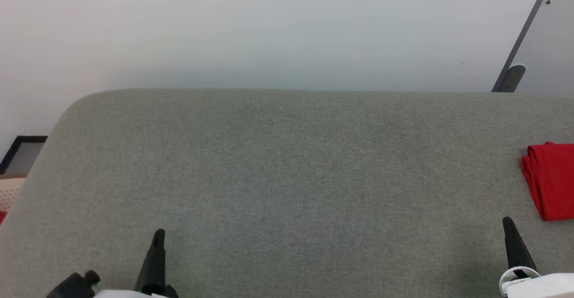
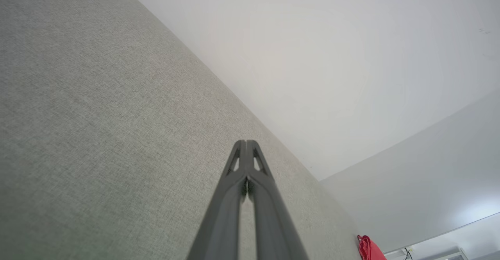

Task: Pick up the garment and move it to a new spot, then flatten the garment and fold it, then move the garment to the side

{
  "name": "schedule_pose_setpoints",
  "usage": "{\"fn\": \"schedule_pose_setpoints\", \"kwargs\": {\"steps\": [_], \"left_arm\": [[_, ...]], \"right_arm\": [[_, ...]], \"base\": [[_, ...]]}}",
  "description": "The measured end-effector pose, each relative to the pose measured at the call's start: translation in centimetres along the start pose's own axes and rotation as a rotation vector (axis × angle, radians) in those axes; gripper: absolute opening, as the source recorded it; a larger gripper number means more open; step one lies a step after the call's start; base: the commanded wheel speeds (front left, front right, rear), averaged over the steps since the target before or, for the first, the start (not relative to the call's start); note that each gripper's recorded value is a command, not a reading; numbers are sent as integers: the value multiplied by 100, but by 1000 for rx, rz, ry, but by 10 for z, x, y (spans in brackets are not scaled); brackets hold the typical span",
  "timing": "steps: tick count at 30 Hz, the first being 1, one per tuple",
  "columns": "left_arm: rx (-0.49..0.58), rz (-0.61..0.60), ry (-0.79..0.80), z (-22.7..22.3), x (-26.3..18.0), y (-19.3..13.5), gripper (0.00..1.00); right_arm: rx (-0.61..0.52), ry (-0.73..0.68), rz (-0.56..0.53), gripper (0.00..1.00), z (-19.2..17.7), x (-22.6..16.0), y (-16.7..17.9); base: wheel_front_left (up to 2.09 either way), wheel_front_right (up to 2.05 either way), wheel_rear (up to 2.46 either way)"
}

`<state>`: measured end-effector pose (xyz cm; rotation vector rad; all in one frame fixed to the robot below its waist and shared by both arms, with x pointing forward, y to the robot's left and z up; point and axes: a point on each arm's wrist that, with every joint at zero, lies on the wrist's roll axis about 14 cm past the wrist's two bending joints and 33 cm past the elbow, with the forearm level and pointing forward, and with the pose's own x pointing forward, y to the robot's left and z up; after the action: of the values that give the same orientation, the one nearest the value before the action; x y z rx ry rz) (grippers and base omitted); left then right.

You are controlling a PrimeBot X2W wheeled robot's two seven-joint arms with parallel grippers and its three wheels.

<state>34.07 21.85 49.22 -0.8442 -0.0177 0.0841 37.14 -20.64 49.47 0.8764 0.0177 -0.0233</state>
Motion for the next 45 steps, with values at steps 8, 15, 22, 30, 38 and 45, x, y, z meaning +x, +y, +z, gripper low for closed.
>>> {"fn": "schedule_pose_setpoints", "kwargs": {"steps": [8,15,22,30,38,45], "left_arm": [[-94,4,8,-1,6,-1,0],[-172,5,13,-1,10,-3,0],[-244,6,19,-2,15,-4,0],[-321,3,28,-3,20,-6,0],[-393,3,36,-4,23,-8,0],[-452,-1,43,-5,27,-10,0]], "right_arm": [[96,4,-4,0,-1,3,2],[169,5,-12,0,-1,4,1],[236,6,-12,0,-1,6,2],[311,9,-14,0,-2,7,2],[379,10,-10,0,-1,9,4],[432,10,-5,0,-1,11,6]], "base": [[0,0,0],[0,0,0],[0,0,0],[0,0,0],[0,0,0],[0,0,0]]}}
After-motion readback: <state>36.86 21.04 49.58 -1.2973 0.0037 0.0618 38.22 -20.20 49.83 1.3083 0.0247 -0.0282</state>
